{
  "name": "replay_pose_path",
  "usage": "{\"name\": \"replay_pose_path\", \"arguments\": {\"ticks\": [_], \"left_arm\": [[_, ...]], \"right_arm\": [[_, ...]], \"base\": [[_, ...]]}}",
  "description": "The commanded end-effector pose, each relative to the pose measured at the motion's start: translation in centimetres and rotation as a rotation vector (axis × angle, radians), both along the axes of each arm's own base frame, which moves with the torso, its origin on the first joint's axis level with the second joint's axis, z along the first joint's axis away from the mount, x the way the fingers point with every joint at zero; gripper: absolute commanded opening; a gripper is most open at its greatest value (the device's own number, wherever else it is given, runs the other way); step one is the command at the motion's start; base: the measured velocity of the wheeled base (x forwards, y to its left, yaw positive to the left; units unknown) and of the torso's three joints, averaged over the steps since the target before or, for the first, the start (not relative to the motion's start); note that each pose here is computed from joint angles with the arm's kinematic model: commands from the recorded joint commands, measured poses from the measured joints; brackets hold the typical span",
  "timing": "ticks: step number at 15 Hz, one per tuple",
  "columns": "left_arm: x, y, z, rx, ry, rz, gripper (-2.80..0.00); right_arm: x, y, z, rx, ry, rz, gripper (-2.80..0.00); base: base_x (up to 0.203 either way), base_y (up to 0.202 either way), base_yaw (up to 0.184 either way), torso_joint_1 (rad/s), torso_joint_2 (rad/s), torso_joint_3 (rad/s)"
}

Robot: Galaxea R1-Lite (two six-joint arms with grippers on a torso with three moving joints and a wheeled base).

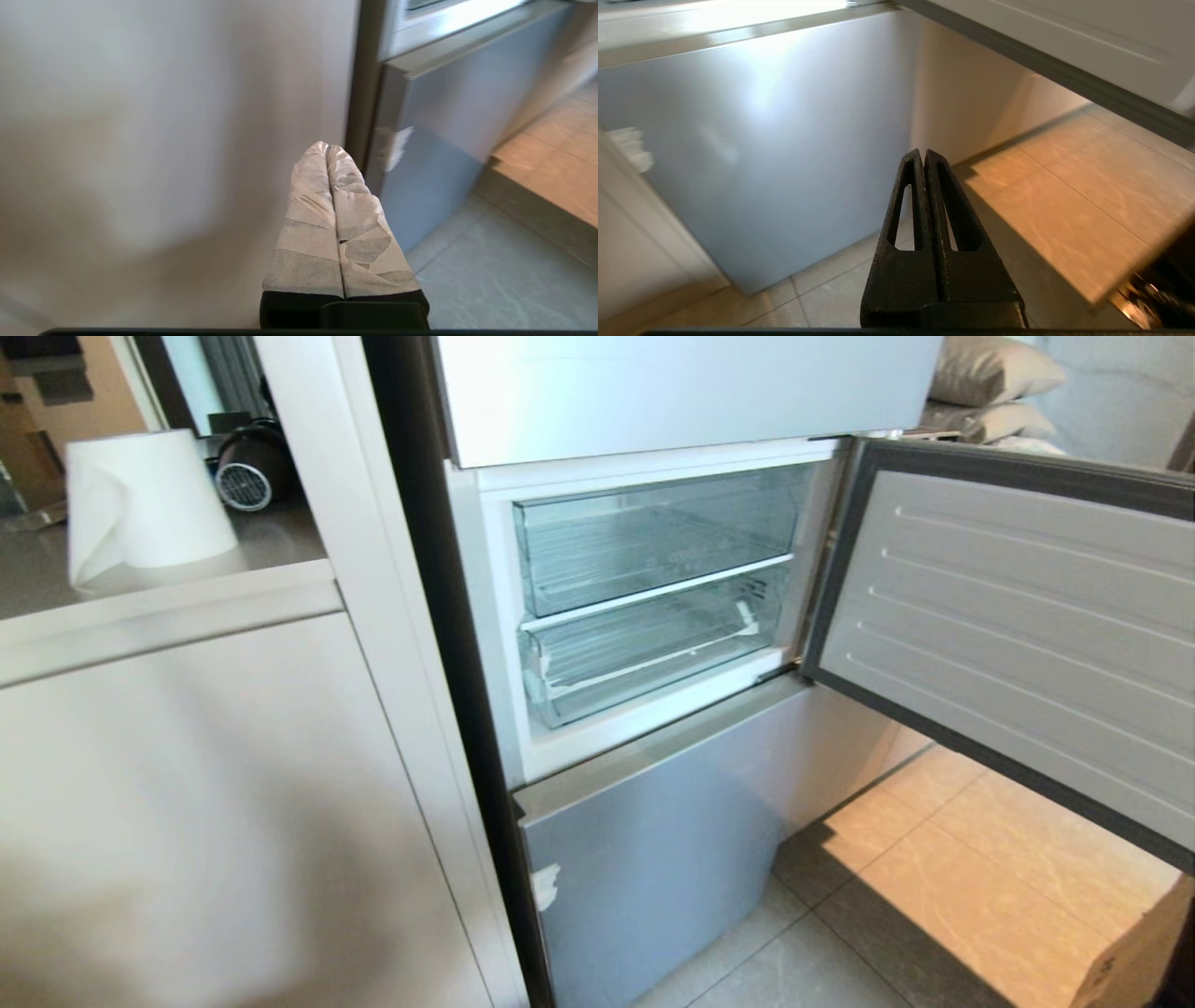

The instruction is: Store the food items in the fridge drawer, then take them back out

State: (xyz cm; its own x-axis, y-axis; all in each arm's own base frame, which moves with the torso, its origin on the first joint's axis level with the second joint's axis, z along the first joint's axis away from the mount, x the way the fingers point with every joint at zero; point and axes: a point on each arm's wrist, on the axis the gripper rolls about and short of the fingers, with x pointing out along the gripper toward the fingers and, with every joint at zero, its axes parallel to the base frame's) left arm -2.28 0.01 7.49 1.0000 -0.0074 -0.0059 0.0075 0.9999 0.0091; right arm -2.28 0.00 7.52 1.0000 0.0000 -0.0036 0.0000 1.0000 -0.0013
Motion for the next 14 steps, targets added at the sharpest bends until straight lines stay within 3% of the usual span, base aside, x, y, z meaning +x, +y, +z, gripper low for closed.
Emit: {"name": "replay_pose_path", "arguments": {"ticks": [1,14], "left_arm": [[0.0,0.0,0.0,0.0,0.0,0.0,-2.8],[0.0,0.0,0.0,0.0,0.0,0.0,-2.8]], "right_arm": [[0.01,0.0,0.0,0.0,0.001,0.0,-2.8],[0.01,0.0,0.0,0.0,0.001,0.0,-2.8]], "base": [[-0.003,-0.009,0.169,0.018,0.0,0.002],[0.002,-0.008,0.17,0.001,0.0,0.002]]}}
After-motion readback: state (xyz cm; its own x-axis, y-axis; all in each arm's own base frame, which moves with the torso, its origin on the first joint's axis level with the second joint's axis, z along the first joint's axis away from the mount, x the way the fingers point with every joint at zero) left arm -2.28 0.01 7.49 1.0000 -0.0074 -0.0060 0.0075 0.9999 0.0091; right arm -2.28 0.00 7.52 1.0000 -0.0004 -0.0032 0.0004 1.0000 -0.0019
